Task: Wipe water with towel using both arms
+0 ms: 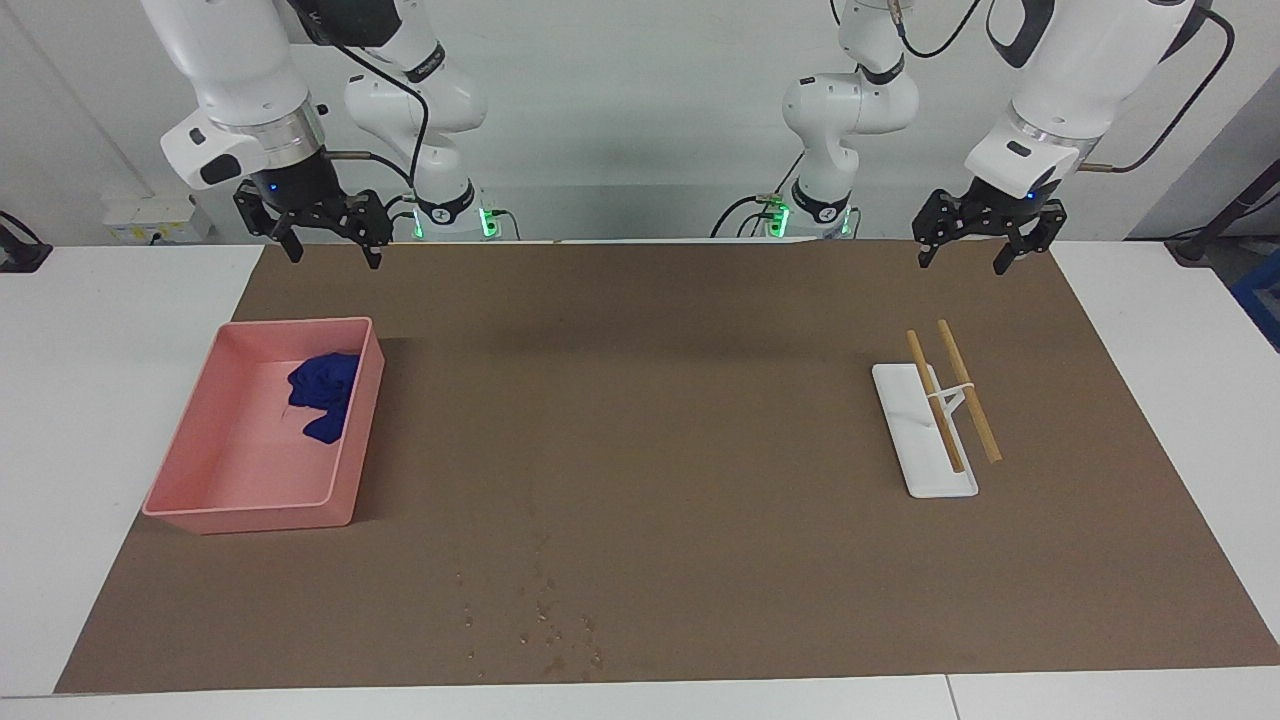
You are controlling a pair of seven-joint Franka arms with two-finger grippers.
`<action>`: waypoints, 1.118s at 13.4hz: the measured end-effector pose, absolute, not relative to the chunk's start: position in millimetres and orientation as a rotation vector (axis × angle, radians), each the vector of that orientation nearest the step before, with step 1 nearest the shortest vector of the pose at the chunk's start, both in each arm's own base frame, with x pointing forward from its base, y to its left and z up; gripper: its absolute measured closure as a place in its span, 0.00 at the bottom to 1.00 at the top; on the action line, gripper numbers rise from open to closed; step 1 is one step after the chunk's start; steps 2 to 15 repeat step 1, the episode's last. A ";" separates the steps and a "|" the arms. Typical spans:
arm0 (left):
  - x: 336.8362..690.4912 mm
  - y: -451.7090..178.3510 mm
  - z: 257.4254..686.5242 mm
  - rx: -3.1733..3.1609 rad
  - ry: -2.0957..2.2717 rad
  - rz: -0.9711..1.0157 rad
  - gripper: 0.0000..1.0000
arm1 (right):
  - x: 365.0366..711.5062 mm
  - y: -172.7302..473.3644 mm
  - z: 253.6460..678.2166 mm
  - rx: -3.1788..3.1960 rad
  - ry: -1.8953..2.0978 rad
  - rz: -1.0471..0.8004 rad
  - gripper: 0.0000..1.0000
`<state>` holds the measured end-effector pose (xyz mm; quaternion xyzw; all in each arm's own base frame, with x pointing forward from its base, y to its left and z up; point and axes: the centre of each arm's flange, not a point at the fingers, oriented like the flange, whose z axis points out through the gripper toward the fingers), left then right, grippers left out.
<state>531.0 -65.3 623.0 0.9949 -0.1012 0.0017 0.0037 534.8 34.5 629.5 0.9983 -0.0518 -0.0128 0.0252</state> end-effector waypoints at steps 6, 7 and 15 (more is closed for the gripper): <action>531.0 -65.3 623.0 3.118 -0.317 0.005 0.00 | 534.8 34.5 629.5 3.087 -0.160 -0.039 0.00; 531.0 -65.3 623.0 3.118 -0.317 0.005 0.00 | 534.8 34.5 629.5 3.087 -0.160 -0.039 0.00; 531.0 -65.3 623.0 3.118 -0.317 0.005 0.00 | 534.8 34.5 629.5 3.087 -0.160 -0.039 0.00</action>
